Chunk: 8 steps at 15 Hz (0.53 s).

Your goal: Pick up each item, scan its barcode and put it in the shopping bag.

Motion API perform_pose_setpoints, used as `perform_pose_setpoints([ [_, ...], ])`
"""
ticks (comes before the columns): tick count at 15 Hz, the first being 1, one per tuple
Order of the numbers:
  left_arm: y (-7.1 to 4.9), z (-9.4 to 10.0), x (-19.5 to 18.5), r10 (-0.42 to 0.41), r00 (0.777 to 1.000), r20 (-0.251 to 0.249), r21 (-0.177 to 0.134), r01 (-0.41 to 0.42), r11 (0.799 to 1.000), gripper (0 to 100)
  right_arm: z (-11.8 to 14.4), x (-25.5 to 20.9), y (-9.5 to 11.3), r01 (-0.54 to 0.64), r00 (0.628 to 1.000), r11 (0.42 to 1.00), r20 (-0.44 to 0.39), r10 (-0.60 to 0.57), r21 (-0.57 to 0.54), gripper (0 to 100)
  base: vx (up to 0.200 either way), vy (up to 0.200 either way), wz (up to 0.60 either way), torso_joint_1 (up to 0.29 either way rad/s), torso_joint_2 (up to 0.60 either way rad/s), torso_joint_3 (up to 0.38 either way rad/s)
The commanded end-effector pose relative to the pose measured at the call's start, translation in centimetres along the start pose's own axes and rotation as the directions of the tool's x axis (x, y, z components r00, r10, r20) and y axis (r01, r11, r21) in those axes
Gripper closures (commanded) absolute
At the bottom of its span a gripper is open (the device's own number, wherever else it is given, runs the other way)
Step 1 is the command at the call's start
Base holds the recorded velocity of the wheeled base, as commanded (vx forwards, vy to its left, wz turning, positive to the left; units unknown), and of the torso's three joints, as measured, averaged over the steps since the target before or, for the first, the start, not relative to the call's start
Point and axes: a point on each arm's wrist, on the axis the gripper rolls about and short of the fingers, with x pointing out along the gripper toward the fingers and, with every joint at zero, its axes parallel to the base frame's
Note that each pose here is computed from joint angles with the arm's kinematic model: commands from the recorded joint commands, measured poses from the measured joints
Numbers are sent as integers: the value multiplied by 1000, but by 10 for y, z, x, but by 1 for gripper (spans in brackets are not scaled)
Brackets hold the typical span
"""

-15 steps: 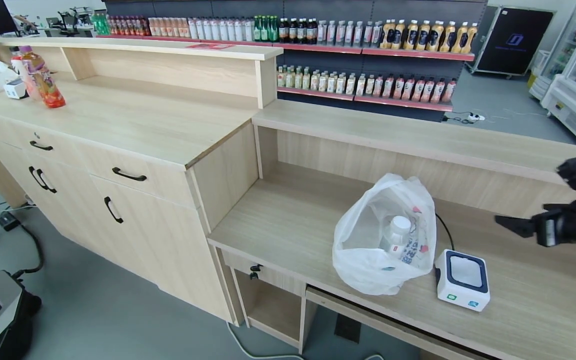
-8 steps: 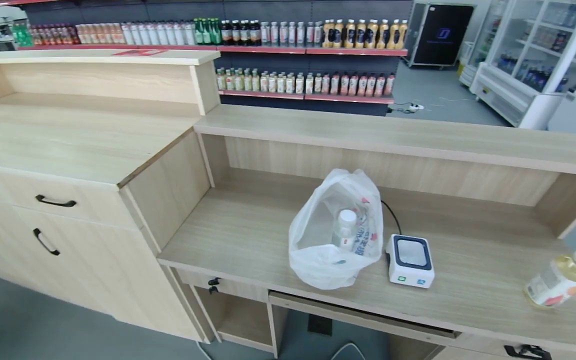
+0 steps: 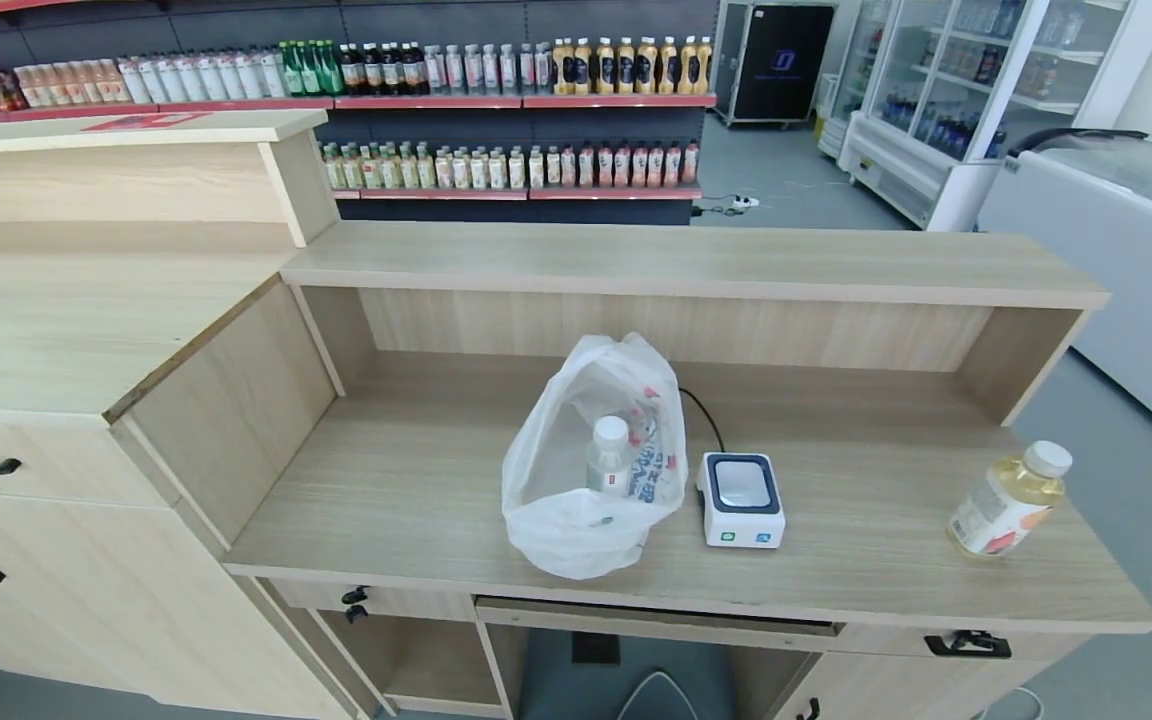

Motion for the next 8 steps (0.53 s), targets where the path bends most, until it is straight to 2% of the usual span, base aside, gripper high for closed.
perform_pose_setpoints([
  [1, 0, 0, 0, 2, 1000, 0, 0, -2, 1000, 0, -33, 45, 7, -105, 994, 994, -28, 105, 5, 0, 0, 0, 0, 0, 0, 0],
  [5, 0, 0, 0, 2, 1000, 0, 0, -2, 1000, 0, -56, 67, 15, -208, 978, 972, -41, 204, -108, 0, 0, 0, 0, 0, 0, 0],
  [8, 0, 0, 0, 2, 1000, 0, 0, -2, 1000, 0, -69, 76, 17, -231, 973, 965, -49, 226, -125, 0, 0, 0, 0, 0, 0, 0],
])
